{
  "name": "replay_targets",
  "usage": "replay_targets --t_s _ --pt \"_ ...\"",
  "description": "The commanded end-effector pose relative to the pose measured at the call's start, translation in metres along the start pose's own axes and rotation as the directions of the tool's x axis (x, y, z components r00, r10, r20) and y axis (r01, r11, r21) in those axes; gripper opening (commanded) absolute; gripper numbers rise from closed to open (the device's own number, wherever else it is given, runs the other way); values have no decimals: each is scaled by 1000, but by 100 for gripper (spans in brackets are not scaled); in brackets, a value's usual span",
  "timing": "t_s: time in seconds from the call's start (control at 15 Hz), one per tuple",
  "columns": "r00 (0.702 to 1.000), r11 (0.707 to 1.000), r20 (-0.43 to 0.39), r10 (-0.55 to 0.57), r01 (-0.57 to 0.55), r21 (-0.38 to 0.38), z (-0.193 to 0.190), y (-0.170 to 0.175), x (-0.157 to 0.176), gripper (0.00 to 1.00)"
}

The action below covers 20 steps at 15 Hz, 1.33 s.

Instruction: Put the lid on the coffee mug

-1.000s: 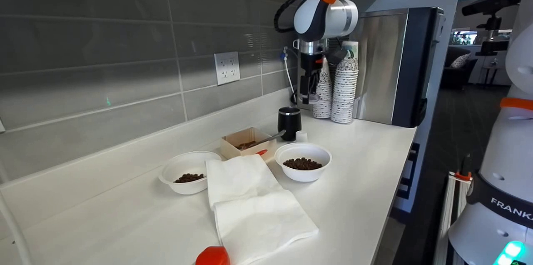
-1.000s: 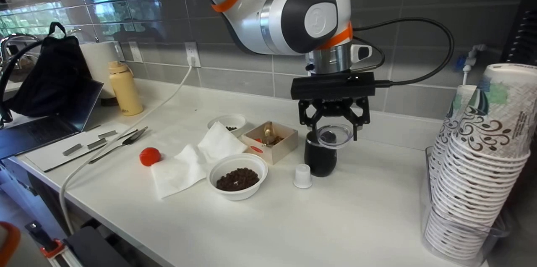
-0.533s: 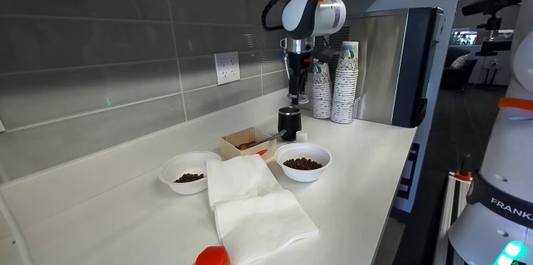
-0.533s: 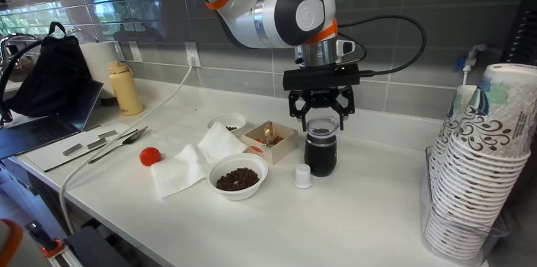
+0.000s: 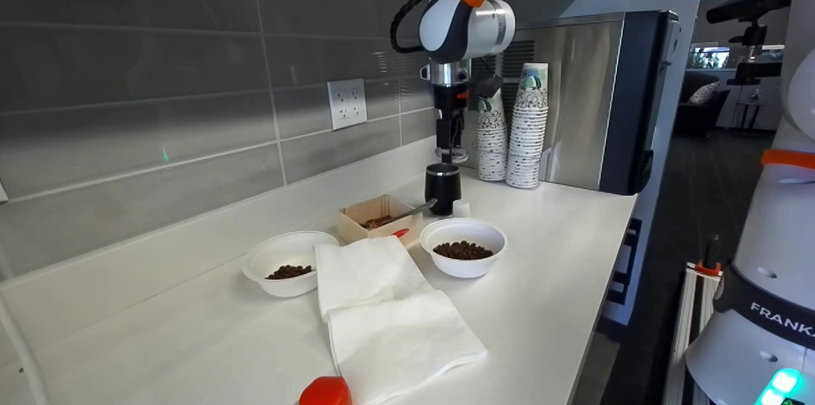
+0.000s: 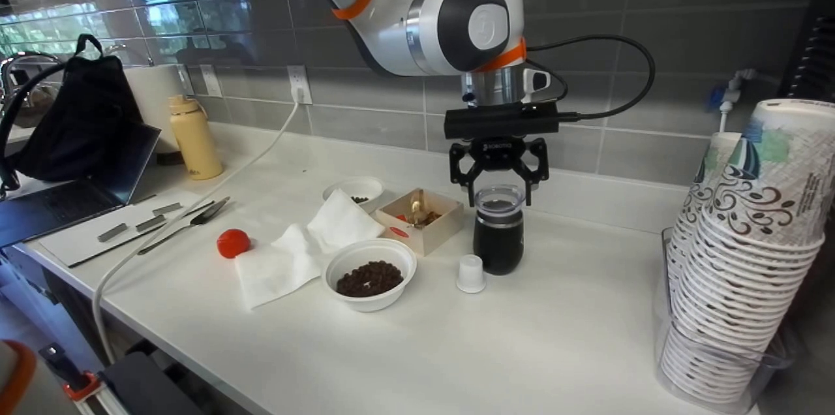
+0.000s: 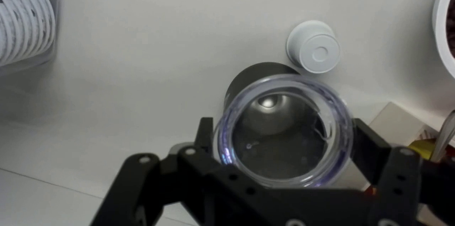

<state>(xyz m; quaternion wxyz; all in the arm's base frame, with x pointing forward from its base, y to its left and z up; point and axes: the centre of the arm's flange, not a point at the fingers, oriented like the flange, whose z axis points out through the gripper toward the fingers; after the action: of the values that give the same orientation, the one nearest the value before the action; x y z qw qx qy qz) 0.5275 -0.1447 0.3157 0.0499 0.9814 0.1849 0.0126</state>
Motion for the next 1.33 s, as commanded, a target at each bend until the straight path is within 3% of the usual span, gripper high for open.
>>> replay_targets --t_s 0.0,1.27 --pt "1000 1000 23 -6 6 11 4 8 13 67" --pt "998 999 58 -28 26 28 29 8 31 67"
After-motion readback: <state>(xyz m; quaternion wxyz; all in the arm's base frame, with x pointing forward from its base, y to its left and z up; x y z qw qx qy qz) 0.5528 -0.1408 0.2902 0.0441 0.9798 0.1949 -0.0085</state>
